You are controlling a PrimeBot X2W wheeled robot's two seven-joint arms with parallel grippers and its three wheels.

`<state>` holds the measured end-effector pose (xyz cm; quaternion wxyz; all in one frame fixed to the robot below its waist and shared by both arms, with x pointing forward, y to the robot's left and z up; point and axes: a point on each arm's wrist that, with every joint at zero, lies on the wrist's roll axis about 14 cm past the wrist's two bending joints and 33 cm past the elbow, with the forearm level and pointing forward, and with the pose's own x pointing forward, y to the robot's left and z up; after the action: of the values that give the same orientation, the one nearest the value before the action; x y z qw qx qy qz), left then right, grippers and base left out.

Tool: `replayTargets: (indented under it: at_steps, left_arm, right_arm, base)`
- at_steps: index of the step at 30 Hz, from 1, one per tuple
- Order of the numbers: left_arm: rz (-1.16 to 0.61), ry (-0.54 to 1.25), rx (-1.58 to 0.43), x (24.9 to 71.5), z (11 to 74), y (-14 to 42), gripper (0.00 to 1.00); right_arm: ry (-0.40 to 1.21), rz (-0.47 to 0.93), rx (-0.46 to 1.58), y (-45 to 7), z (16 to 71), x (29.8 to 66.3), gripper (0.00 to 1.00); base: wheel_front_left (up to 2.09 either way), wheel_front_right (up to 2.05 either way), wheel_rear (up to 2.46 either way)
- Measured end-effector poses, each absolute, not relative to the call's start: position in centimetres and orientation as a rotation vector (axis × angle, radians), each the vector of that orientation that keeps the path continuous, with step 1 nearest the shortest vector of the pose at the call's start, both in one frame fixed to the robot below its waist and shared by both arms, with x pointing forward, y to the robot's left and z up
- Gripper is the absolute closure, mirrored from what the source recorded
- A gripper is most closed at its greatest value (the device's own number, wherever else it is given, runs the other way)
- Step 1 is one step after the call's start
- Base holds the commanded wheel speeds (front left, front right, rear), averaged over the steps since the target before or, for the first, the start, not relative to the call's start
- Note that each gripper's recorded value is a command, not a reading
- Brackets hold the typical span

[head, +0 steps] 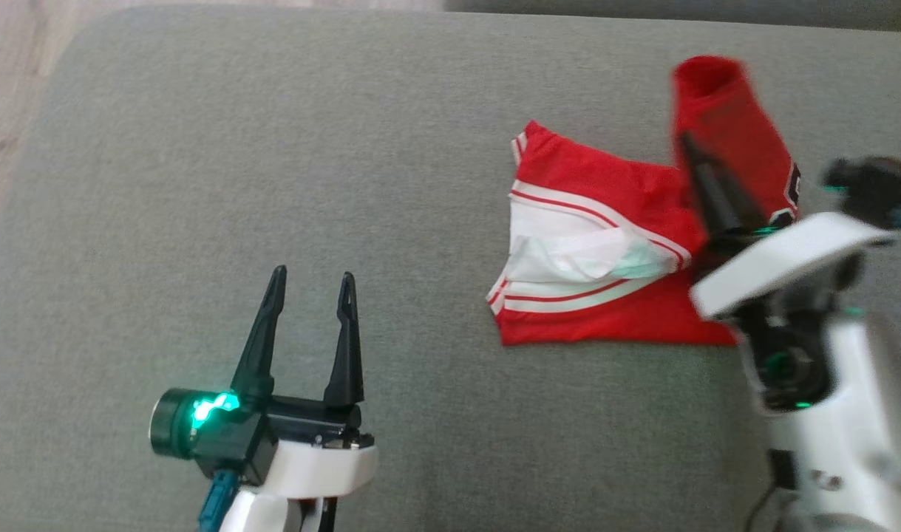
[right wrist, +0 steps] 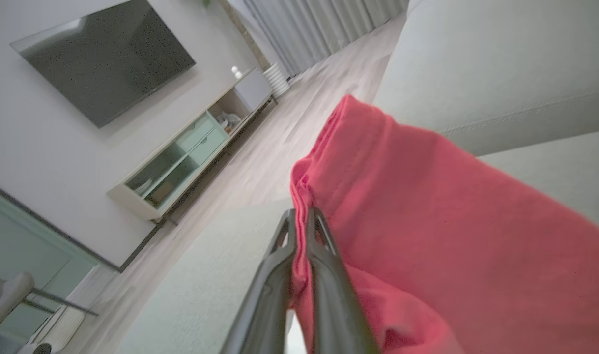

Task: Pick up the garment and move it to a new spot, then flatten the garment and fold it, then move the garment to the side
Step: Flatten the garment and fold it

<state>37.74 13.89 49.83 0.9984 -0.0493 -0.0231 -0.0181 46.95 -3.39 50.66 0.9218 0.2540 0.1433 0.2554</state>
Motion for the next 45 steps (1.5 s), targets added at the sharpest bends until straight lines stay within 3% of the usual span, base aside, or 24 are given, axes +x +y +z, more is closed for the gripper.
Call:
replayTargets:
  at_steps: [9, 10, 11, 14, 21, 28, 35, 41, 45]
  left_arm:
    - [0.003, -0.023, -0.092, 37.3, 49.1, 15.2, 0.00]
    - [0.008, -0.018, -0.091, 37.3, 49.0, 15.3, 0.00]
    - [0.012, -0.015, -0.090, 37.2, 48.9, 15.4, 0.00]
    - [0.021, -0.017, -0.092, 37.2, 49.0, 15.6, 0.00]
    - [0.029, -0.044, -0.112, 37.2, 49.9, 15.5, 0.00]
    - [0.028, -0.060, -0.168, 36.5, 50.5, 15.3, 0.00]
    - [0.016, -0.070, -0.158, 35.0, 50.8, 15.0, 0.00]
    - [0.003, -0.056, -0.112, 32.2, 50.1, 15.0, 0.00]
    - [-0.012, -0.030, -0.068, 31.0, 49.2, 14.7, 0.00]
  right_arm:
    - [0.480, 0.663, 0.486, 3.4, 44.7, 44.1, 1.00]
    - [0.494, 0.677, 0.489, 4.0, 44.2, 43.7, 0.58]
    - [0.502, 0.687, 0.497, 4.5, 43.9, 43.4, 0.00]
    - [0.469, 0.687, 0.546, 5.2, 44.1, 43.5, 0.00]
    - [0.223, 0.659, 0.558, 4.0, 49.4, 45.4, 0.00]
    - [-0.020, 0.492, 0.469, -4.8, 52.5, 45.3, 0.00]
    - [-0.003, 0.300, 0.249, -12.6, 49.5, 41.2, 0.00]
    - [0.032, 0.283, 0.144, -12.3, 47.7, 35.9, 0.00]
    - [0.038, 0.251, 0.121, -12.8, 47.4, 34.3, 0.00]
  base:
    - [0.00, 0.00, 0.00]
    - [0.00, 0.00, 0.00]
    - [0.00, 0.00, 0.00]
    - [0.00, 0.00, 0.00]
    - [0.00, 0.00, 0.00]
    - [0.00, 0.00, 0.00]
    - [0.00, 0.00, 0.00]
    - [0.00, 0.00, 0.00]
    - [0.00, 0.00, 0.00]
